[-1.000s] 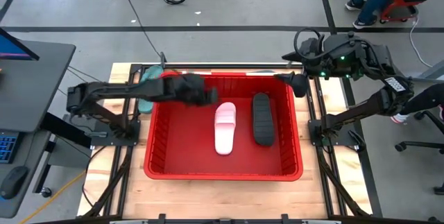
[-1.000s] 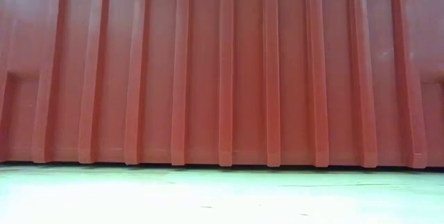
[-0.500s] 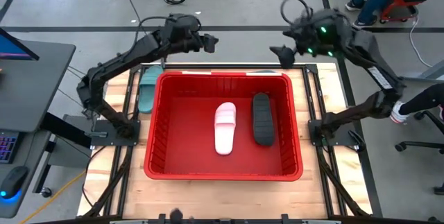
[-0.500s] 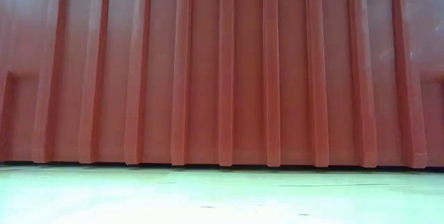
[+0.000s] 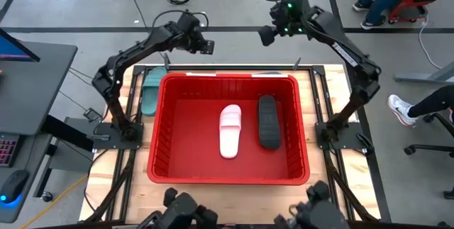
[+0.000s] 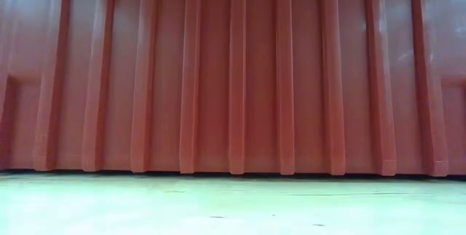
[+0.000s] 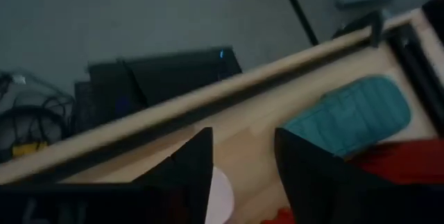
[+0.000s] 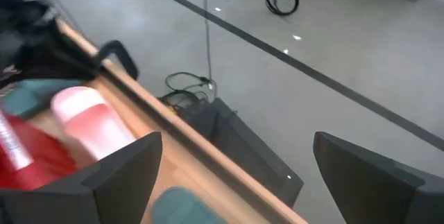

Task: Pick and place slides into bin
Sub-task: Adjust the red bin on the table

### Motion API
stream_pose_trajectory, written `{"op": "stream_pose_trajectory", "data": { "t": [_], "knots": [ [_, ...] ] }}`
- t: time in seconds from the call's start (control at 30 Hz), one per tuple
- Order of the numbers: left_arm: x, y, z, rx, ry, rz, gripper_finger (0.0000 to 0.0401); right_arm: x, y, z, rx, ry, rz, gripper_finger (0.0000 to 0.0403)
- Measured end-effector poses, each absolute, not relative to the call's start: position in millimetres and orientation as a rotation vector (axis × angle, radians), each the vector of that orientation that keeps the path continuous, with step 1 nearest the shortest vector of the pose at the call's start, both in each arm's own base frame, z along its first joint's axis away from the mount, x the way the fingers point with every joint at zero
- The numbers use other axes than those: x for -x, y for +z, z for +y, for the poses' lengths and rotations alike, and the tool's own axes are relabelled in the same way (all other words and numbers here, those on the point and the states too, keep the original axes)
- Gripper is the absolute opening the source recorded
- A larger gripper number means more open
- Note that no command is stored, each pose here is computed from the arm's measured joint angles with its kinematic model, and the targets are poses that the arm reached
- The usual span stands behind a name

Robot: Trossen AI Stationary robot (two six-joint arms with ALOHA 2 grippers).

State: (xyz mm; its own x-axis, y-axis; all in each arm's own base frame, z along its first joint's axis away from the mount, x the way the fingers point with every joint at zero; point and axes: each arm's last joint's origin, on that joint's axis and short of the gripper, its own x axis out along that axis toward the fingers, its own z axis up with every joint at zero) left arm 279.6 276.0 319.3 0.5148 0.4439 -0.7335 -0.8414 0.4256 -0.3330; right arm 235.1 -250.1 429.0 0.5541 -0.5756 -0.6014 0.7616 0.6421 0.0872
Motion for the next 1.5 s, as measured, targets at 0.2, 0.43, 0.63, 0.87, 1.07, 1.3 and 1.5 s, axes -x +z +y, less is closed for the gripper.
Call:
{"op": "stream_pose_trajectory", "data": {
  "t": [0.2,0.43,0.63,0.87,1.07,1.3,1.5],
  "knots": [
    [-291.5,286.3,284.1,0.84,0.901,0.696,0.0135,-227.2,416.8,-284.2,-0.393,-0.841,0.534,0.038],
    [-304.5,251.5,274.4,0.873,0.867,0.902,0.0131,-211.0,416.9,-299.7,-0.394,-0.819,0.509,0.038],
    [-309.7,262.0,240.6,0.876,0.827,1.1,0.0115,-193.2,422.6,-305.2,-0.379,-0.78,0.488,0.0379],
    [-333.3,275.0,196.4,0.771,0.724,1.192,0.0098,-185.9,422.2,-308.9,-0.327,-0.723,0.506,0.0379],
    [-352.0,280.4,176.1,0.693,0.674,1.114,0.0091,-183.3,421.5,-309.7,-0.334,-0.71,0.51,0.0379],
    [-370.8,288.7,181.2,0.787,0.635,0.877,0.0114,-183.0,421.3,-308.3,-0.345,-0.701,0.514,0.0379],
    [-391.3,297.5,185.7,0.815,0.412,0.686,0.0157,-182.9,421.7,-308.0,-0.348,-0.699,0.511,0.0379]
  ]
}}
